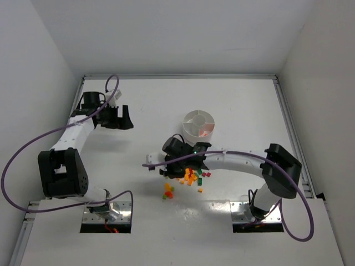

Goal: Sort the legos into containers by color

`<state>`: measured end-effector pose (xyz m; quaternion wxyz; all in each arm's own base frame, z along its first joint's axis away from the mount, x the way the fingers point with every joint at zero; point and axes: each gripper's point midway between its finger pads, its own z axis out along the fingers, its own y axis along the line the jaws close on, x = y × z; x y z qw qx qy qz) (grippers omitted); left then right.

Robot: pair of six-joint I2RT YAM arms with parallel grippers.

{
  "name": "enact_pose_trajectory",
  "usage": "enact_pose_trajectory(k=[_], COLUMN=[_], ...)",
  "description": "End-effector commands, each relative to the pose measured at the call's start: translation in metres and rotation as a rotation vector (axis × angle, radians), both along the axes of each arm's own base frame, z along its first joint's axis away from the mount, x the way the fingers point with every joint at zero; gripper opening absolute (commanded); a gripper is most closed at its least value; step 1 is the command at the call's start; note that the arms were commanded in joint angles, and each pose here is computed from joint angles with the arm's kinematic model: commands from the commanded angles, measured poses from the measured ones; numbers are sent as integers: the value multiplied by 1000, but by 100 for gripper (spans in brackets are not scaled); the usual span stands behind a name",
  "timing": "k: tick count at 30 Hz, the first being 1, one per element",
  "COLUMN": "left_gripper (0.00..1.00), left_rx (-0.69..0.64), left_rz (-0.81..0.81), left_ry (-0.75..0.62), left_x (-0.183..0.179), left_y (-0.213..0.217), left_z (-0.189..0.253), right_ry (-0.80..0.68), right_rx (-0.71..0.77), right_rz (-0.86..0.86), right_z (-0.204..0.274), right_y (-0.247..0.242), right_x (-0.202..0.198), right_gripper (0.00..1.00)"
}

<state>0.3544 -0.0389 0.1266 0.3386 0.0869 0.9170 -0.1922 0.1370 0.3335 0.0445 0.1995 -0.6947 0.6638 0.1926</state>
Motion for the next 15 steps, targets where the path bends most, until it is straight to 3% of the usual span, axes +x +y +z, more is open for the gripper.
enact_pose_trajectory(k=[1, 3, 10, 15], left_gripper=[99, 99, 99, 99], left_rx=[7, 4, -15, -15], left_rz=[18, 18, 26, 17], left_ry=[-59, -34, -27, -27], left_x=[17, 19, 31, 30], left_y=[7, 8, 7, 3], left_z=[21, 15, 16, 16], right_ry=[-36, -11, -39, -83], right_rx=[107, 101, 106, 106], right_rz=[-54, -89, -396, -525], right_z=[47, 47, 61, 70], right_y=[11, 1, -64, -107], right_x=[32, 43, 146, 192], right_gripper=[0, 0, 0, 0])
